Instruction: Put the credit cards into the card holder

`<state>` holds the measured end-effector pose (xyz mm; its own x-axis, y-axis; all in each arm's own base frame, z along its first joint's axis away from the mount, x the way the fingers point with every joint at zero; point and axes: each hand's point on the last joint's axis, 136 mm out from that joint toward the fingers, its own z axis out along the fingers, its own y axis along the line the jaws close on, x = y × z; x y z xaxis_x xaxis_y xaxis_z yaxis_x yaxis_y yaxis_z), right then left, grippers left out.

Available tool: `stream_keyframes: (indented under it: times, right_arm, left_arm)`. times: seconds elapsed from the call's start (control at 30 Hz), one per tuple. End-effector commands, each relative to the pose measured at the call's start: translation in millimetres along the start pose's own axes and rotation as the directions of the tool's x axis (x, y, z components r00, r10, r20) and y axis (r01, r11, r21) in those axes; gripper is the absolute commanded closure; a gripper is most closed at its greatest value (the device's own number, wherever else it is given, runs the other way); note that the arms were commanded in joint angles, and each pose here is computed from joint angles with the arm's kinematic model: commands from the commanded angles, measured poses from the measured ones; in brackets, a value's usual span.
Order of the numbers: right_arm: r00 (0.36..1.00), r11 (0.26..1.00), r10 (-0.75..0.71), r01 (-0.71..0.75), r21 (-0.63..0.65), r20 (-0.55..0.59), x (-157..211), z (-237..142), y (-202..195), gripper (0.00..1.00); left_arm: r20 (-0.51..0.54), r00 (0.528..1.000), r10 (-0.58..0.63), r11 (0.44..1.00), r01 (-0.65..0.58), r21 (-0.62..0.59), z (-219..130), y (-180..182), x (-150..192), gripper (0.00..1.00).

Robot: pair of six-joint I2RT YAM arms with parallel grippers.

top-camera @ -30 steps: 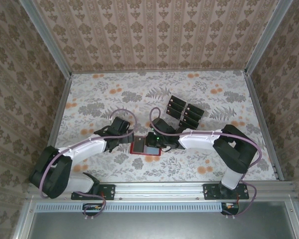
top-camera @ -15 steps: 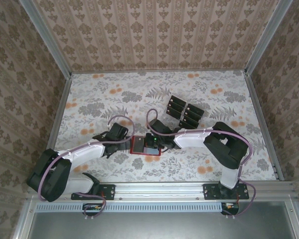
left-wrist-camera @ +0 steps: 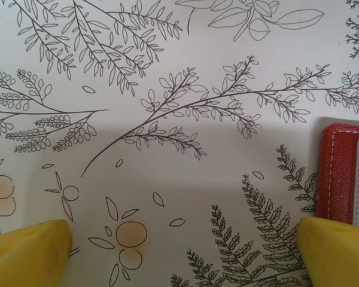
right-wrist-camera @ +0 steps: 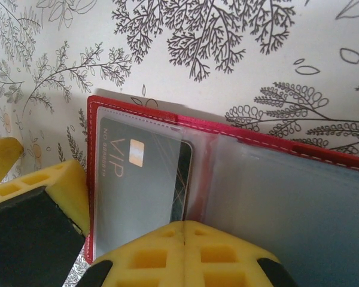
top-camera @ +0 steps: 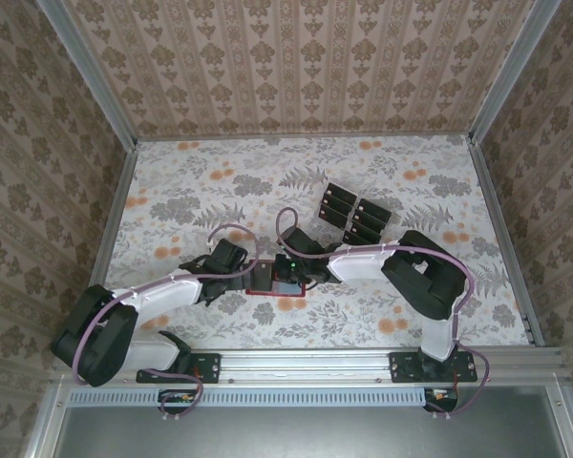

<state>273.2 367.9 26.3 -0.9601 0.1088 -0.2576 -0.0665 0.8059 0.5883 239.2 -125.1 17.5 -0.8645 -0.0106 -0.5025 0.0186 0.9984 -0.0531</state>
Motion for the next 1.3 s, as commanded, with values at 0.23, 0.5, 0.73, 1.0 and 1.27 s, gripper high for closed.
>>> stream_keyframes:
  times: [0.23,0.5,0.73,1.0,1.27]
  right_arm:
    - [0.996,0.998,-0.052,0.054,-0.026,0.073,-16,-50,18,0.81]
    - [0.989,0.984,-0.122,0.109,0.141,0.085,-19,-77,-17,0.53]
    - [0.987,0.973,-0.156,0.148,0.176,0.030,-19,-61,-22,0.52]
    - [0.986,0.968,-0.164,0.161,0.195,0.000,-20,-48,-24,0.52]
    - [0.988,0.964,-0.154,0.157,0.214,-0.032,-17,-34,-31,0.52]
  left_arm:
    - [0.012,1.000,-0.018,1.000,0.018,0.023,-9,-3,1,0.00]
    - [0.036,0.999,-0.017,0.998,0.014,0.061,-19,-13,-6,0.00]
    - [0.038,0.999,-0.005,0.997,0.002,0.073,-21,-19,-5,0.00]
    - [0.039,0.999,-0.001,0.997,-0.002,0.080,-21,-22,-3,0.00]
    - [0.037,0.999,0.006,0.996,-0.010,0.088,-22,-26,-1,0.00]
